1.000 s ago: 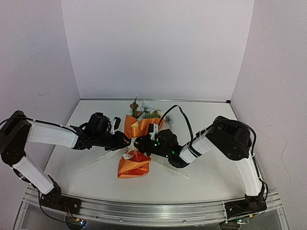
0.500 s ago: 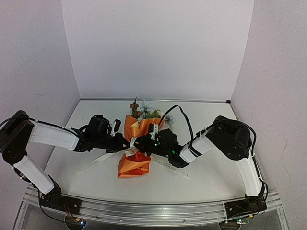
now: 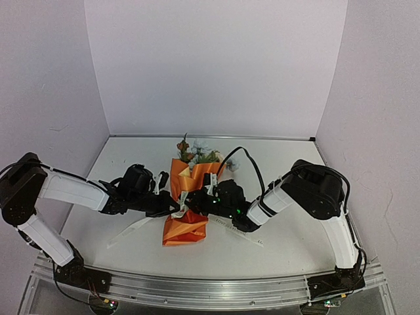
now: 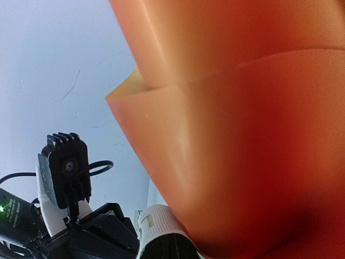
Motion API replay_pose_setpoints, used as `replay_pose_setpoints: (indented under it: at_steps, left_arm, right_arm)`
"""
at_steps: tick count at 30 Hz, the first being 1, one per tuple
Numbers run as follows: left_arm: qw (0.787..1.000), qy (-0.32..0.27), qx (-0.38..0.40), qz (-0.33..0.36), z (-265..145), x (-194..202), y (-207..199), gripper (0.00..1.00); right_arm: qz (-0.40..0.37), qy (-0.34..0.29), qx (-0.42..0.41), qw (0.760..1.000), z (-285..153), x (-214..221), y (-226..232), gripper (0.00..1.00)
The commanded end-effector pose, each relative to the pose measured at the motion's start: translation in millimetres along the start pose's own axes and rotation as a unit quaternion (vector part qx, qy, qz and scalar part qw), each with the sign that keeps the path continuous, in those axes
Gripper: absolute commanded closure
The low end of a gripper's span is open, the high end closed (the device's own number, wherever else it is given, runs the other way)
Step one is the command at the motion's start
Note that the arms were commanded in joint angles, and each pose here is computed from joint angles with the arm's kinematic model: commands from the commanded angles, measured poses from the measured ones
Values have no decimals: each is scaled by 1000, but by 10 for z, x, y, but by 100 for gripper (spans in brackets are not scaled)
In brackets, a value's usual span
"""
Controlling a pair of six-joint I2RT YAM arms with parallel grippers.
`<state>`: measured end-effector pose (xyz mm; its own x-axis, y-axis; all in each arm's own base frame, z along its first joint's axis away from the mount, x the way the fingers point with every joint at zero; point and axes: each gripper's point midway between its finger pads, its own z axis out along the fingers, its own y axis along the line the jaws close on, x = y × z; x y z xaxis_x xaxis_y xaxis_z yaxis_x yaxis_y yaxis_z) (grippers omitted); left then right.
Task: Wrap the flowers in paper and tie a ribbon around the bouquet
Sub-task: Cross the half-tied ribbon over the folded bouquet.
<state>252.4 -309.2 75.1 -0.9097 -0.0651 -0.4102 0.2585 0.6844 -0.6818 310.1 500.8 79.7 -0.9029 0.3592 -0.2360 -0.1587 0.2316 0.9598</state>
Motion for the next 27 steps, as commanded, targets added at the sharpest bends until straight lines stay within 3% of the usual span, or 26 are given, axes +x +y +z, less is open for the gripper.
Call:
replay_pose_setpoints:
  at_steps: [1,8,22,27]
  left_arm:
    - [999,-31,2,20,-126,-163,-148,87]
    - [996,-81,-26,28,-358,-390,-160,78]
    - [993,-108,-19,41,-506,-558,-243,67]
    - [991,-127,-24,32,-600,-670,-243,68]
  right_arm:
    - [-18,3,-33,999,12,-2,191,100]
    - [-21,7,-32,999,-4,1,182,100]
    - [-25,16,-26,999,-11,20,134,100]
    - [-26,15,-25,999,-13,11,137,100]
